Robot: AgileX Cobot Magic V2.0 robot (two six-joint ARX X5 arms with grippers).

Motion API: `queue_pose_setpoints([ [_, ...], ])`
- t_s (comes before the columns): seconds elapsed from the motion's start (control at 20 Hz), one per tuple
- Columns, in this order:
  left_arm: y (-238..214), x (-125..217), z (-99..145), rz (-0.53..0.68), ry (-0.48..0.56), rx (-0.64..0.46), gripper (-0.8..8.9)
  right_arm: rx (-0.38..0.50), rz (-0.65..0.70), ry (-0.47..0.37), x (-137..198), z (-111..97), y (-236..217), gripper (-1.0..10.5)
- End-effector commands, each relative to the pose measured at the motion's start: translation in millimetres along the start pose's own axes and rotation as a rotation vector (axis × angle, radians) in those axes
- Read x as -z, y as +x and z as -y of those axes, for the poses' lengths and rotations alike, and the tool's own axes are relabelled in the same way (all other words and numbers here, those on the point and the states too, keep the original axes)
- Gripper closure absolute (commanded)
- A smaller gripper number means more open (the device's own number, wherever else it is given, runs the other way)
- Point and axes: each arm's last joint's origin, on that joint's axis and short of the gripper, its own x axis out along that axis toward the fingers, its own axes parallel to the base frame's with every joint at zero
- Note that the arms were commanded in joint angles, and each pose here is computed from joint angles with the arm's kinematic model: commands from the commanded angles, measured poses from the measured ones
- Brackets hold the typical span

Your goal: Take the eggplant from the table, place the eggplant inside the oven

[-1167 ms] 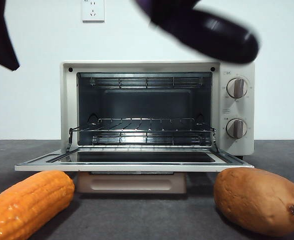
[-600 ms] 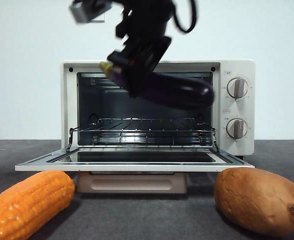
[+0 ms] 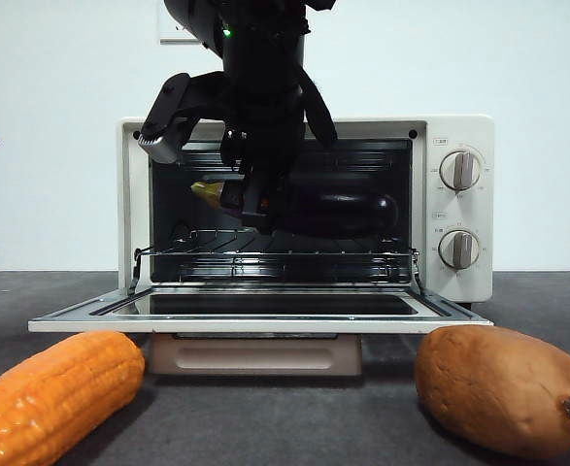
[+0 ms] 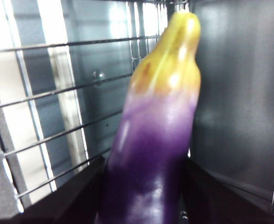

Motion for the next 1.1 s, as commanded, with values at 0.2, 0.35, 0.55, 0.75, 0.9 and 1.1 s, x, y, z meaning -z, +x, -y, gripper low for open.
queue_pose_setpoints([
  [0.2,0.5,-2.4,0.1,0.010,0.022,0.004,8.08,0.010,0.014,0.068,-7.2,0.8,2.4,6.6],
  [0.35,0.6,-2.3,0.1,0.010,0.022,0.004,8.08,0.010,0.018,0.097,-9.9,-2.0,-0.2,6.6],
  [0.55,0.8,-2.3,0.0,0.009,0.021,0.004,8.08,0.008,0.023,0.120,-11.4,-3.4,-1.6,6.6],
  [0.75,0.8,-2.3,0.0,0.009,0.022,0.003,8.08,0.009,0.023,0.121,-11.7,-2.7,-2.0,6.6],
  [0.9,3.2,-2.5,-1.2,0.000,0.021,0.002,8.08,0.008,0.023,0.121,-11.8,-2.3,-2.2,6.6],
  [1.1,7.6,-3.0,-3.4,-0.017,0.015,0.001,8.08,0.007,0.021,0.118,-11.6,-2.5,-2.2,6.6],
])
